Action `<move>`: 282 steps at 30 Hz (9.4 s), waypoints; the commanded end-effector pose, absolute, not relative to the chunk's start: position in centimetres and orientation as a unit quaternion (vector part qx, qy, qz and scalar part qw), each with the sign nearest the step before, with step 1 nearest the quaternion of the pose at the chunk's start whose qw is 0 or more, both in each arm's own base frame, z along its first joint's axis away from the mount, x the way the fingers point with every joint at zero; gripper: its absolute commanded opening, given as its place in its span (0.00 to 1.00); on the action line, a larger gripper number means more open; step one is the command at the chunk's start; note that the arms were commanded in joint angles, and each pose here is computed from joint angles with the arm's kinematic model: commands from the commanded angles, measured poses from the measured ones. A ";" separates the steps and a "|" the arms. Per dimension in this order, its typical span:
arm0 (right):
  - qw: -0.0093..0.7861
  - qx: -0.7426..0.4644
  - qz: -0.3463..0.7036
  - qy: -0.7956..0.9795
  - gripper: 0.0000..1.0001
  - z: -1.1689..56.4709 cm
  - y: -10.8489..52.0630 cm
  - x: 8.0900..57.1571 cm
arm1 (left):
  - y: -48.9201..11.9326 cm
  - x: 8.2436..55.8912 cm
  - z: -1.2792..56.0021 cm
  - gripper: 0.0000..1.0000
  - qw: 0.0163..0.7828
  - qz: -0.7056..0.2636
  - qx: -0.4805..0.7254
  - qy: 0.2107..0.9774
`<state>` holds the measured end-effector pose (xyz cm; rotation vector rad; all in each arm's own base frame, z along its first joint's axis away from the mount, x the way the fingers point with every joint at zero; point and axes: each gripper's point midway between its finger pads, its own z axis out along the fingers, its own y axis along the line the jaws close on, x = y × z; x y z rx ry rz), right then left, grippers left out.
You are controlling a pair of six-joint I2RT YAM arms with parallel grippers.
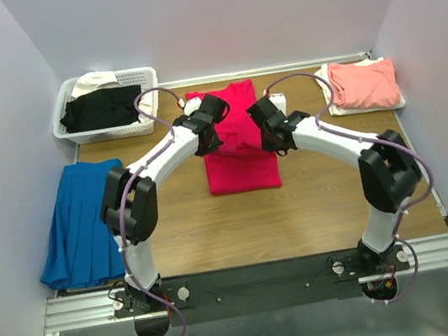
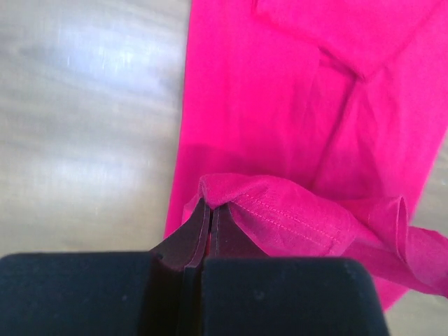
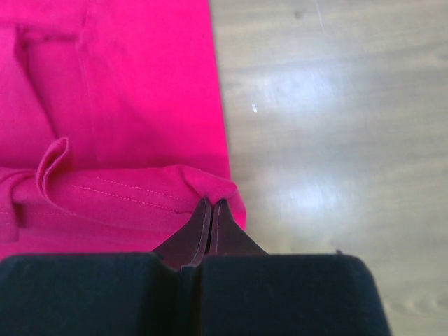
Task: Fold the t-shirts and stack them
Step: Fold the folded rectangular tshirt in 1/3 of the way, then grab one side of the 2/3 rectangular tshirt with both arms, then fold the long partially folded tshirt into a neat square, then put the neatly folded tshirt into the corner of the board with the right arm
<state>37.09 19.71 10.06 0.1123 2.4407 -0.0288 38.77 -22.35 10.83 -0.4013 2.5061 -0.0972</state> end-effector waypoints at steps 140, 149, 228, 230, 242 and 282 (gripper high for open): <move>0.329 -0.017 0.212 0.920 0.01 17.2 18.6 30.2 | -16.0 29.8 14.6 0.00 0.286 -0.124 -0.068 0.948; 0.366 -0.028 0.166 0.915 0.01 18.7 19.0 35.6 | -17.1 36.2 17.3 0.00 0.327 -0.093 -0.087 0.936; 0.297 0.020 0.236 0.925 0.79 6.9 21.7 48.3 | -17.4 50.7 14.7 0.33 0.393 -0.110 0.001 0.913; 0.300 0.018 0.245 0.922 0.79 6.6 21.8 48.6 | -17.1 50.4 15.3 0.33 0.398 -0.109 0.000 0.911; 0.291 0.042 0.248 0.923 0.78 2.8 20.2 48.6 | -16.0 48.8 20.2 0.33 0.430 -0.101 0.003 0.897; 0.304 0.052 0.045 0.950 0.01 5.2 8.1 53.2 | -14.2 47.5 22.5 0.32 0.440 -0.086 -0.004 0.894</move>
